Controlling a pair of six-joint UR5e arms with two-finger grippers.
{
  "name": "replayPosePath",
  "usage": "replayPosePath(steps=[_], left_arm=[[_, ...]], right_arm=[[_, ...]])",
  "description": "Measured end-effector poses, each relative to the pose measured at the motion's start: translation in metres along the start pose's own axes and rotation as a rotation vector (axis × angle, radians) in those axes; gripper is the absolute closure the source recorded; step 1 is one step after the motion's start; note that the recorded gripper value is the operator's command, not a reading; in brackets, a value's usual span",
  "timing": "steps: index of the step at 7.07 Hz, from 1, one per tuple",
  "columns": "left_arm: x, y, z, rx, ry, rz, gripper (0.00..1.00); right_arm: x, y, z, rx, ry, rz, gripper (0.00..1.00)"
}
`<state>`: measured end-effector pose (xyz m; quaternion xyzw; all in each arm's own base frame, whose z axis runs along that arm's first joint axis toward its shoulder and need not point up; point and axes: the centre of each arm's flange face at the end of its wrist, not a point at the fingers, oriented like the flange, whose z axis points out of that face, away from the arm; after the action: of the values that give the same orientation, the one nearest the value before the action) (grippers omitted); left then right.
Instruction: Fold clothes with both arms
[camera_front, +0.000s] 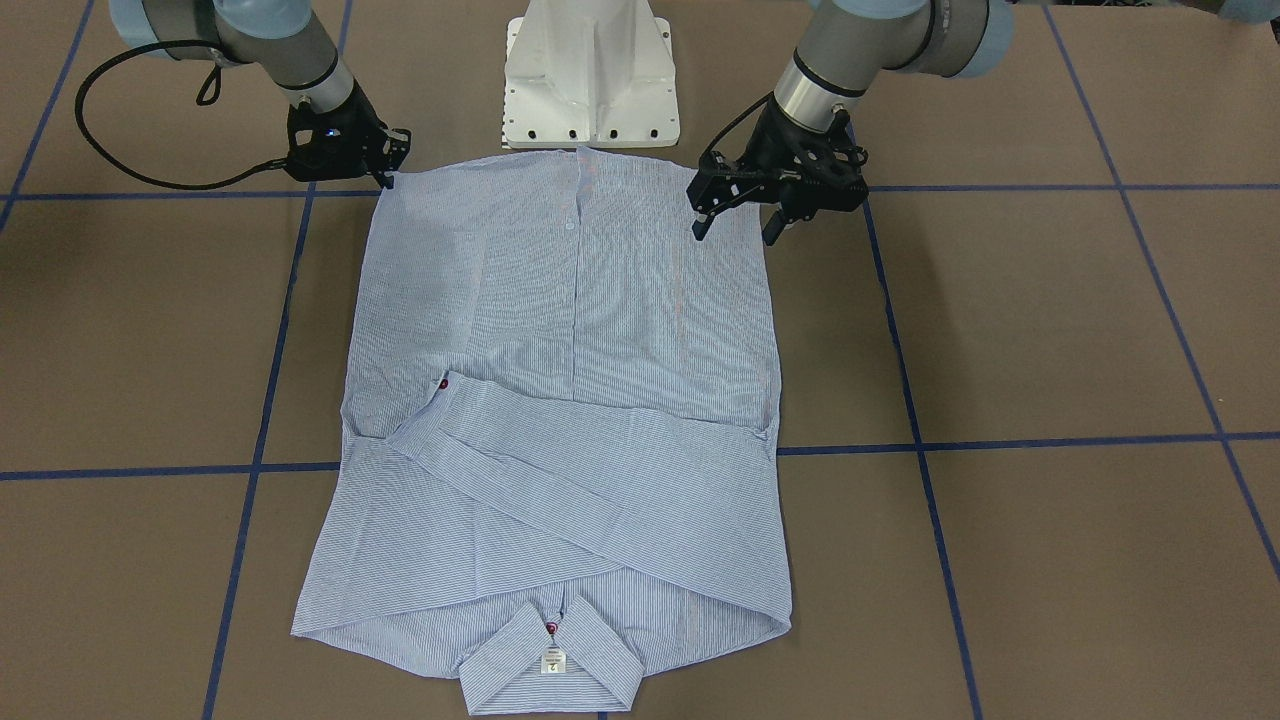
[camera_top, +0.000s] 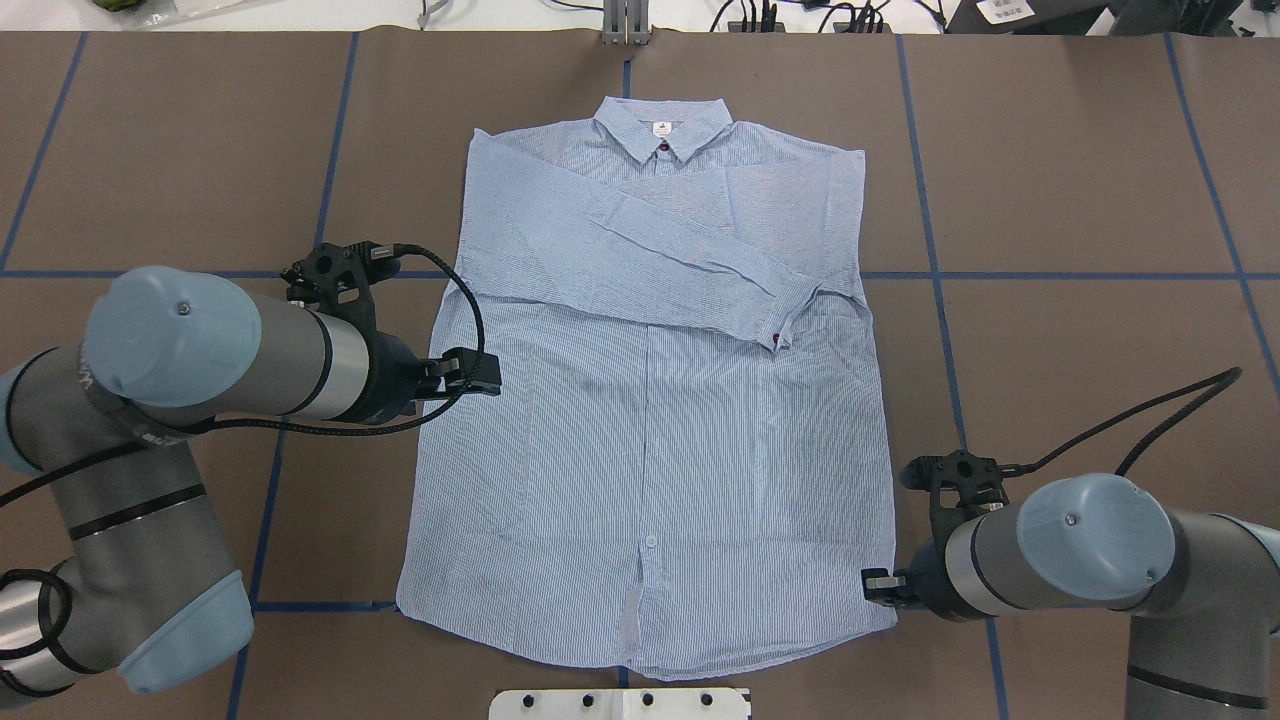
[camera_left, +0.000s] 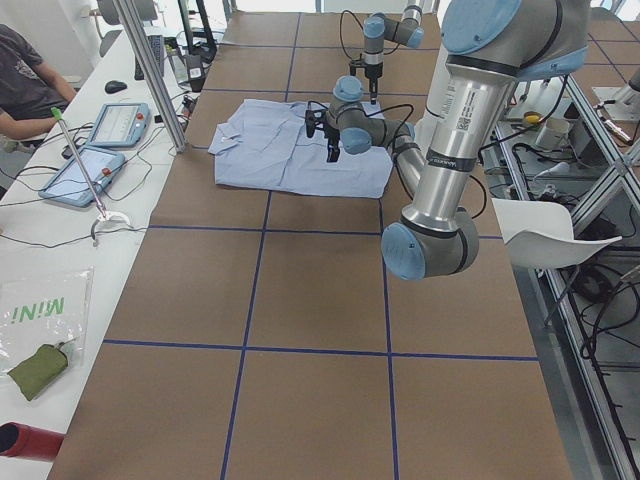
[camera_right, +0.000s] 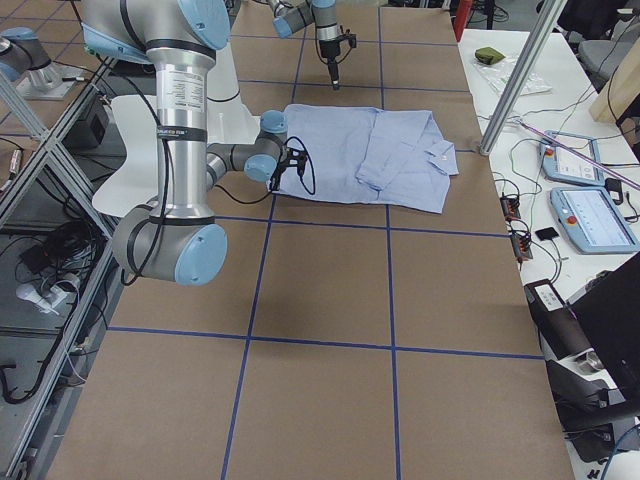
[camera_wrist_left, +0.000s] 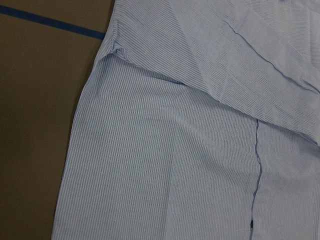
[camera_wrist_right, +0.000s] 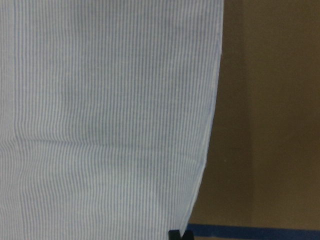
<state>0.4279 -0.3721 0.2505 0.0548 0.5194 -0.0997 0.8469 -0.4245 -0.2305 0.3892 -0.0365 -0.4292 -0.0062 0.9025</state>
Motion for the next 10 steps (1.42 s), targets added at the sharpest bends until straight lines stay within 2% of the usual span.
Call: replayPosePath(steps=[2,4,6,10], left_arm=[[-0.020,0.029,0.021,-0.035,-0.059,0.004,0.01],[-0.042,0.079,0.050,-0.066,-0.125,0.007,0.05],[-0.055,0.110,0.064,-0.089,-0.171,0.001,0.14],[-0.060,0.130,0.076,-0.112,-0.238,-0.019,0.28]], right_arm=[[-0.009,0.001,-0.010,0.007,-0.028,0.043,1.00],[-0.016,0.001,-0.023,0.010,-0.056,0.056,1.00],[-0.019,0.000,-0.028,0.014,-0.068,0.057,1.00],[-0.021,-0.005,-0.031,0.020,-0.076,0.061,1.00]])
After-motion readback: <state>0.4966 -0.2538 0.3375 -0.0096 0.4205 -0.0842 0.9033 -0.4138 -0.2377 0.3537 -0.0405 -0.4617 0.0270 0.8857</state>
